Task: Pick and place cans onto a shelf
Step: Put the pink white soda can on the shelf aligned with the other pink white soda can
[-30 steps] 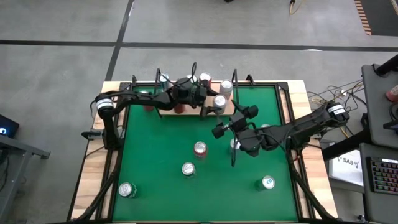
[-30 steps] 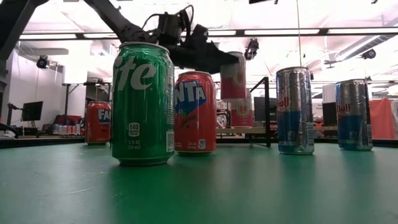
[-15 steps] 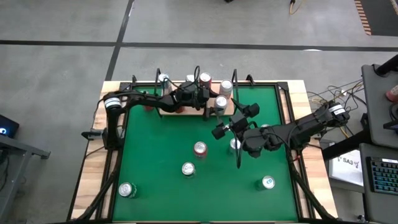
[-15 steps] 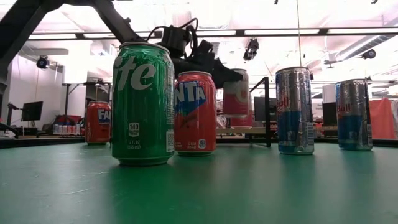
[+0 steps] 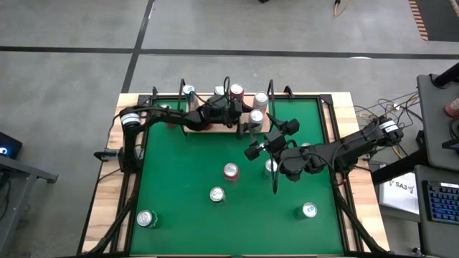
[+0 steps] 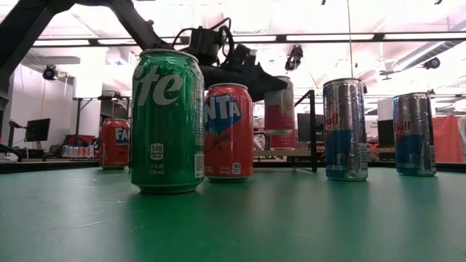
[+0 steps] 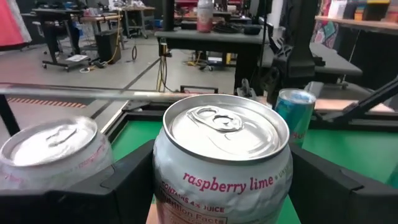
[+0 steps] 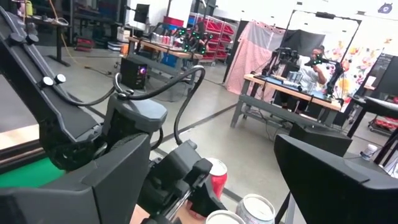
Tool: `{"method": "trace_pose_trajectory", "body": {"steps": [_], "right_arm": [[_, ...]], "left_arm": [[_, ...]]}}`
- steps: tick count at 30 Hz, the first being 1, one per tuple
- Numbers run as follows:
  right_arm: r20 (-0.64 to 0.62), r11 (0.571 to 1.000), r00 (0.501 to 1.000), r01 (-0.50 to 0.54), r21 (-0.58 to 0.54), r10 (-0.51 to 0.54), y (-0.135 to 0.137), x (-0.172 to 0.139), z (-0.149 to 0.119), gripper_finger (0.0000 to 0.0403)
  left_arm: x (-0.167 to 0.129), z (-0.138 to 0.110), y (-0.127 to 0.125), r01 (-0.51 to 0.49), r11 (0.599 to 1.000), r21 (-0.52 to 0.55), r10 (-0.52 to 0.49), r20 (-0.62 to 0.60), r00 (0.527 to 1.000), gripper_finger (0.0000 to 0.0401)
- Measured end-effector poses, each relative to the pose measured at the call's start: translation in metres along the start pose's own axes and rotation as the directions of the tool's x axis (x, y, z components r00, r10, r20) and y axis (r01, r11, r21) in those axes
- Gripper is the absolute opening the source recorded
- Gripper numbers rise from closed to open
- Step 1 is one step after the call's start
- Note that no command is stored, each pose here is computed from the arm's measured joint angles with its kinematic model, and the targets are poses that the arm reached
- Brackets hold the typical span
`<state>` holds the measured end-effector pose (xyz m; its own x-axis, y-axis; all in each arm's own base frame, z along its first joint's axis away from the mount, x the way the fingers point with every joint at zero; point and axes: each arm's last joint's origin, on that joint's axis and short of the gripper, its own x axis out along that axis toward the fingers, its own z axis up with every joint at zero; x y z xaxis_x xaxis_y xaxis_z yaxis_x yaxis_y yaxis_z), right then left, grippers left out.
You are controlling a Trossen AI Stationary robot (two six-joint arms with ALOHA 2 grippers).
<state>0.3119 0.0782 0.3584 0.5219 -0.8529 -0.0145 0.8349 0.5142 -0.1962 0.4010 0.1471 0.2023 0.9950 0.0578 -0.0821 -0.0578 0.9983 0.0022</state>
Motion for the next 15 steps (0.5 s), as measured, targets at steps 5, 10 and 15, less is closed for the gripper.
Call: {"method": "trace_pose_trajectory", "body": {"steps": [5,10,15], "right_arm": [[0.0,1.0,1.0,0.0,0.0,0.0,0.0,0.0,0.0,0.0334],[0.0,1.0,1.0,0.0,-0.002,0.0,0.0,0.0,0.0,0.0334],[-0.002,1.0,1.0,0.0,-0.009,0.0,0.0,0.0,-0.001,0.0334]], "left_arm": [[0.004,0.004,-0.013,-0.087,0.996,0.002,0.087,0.011,0.996,0.028],[0.005,0.004,-0.016,-0.126,0.992,-0.019,0.126,0.01,0.992,0.028],[0.006,0.002,-0.017,-0.158,0.985,-0.067,0.158,0.004,0.987,0.028]]}}
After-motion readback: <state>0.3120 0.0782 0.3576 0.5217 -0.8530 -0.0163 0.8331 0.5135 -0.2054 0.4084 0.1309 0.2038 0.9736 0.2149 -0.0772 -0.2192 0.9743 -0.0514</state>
